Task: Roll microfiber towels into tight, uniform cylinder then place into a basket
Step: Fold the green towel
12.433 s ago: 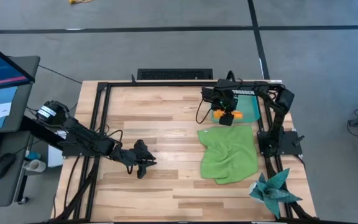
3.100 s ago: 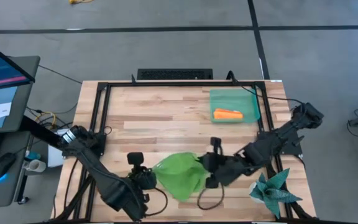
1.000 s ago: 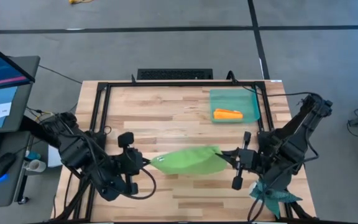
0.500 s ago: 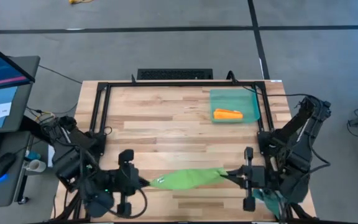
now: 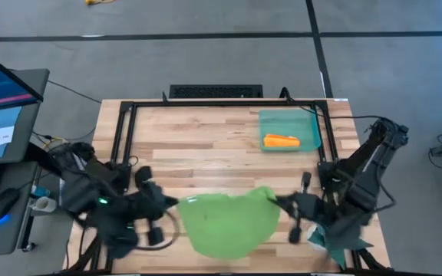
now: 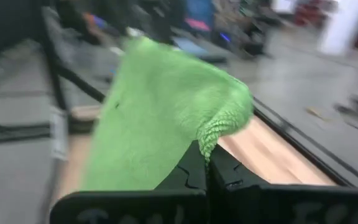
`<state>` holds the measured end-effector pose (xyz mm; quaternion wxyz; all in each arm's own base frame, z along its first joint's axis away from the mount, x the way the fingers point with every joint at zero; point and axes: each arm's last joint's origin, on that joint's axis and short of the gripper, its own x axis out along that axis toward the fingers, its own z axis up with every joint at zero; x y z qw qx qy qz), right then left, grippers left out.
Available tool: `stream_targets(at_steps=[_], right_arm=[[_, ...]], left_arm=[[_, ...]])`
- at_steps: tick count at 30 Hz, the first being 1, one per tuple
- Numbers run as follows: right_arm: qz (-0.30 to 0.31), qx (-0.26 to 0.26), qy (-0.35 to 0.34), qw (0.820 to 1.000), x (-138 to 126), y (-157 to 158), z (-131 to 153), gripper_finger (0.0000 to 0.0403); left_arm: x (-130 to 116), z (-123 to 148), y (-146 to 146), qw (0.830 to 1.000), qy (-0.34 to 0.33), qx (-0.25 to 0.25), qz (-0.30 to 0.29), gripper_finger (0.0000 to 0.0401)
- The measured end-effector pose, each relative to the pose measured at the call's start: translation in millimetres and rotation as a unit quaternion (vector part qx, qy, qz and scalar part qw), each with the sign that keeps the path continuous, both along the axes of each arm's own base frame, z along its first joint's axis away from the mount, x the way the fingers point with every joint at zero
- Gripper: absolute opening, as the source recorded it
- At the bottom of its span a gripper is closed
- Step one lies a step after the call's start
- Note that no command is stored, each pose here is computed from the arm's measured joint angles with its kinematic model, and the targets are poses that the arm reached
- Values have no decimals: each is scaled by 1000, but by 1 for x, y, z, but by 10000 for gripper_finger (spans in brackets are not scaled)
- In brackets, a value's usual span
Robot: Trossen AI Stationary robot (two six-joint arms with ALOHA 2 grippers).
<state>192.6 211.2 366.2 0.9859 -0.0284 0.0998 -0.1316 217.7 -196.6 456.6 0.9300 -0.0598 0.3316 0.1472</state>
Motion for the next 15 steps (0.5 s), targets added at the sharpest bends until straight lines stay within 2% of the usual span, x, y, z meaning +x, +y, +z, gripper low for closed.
stream_targets(at_steps=[4,7,11,15], right_arm=[[-73,8,43,996,11,-26,-25,7],[-119,10,60,991,24,-45,-46,7],[-156,9,80,985,35,-65,-66,8],[-173,10,85,981,43,-77,-77,8]], left_arm=[[20,-32,-2,995,58,75,-19,4],[32,-61,11,986,115,123,3,4],[48,-94,33,967,172,184,35,4],[57,-123,51,947,233,215,47,4]])
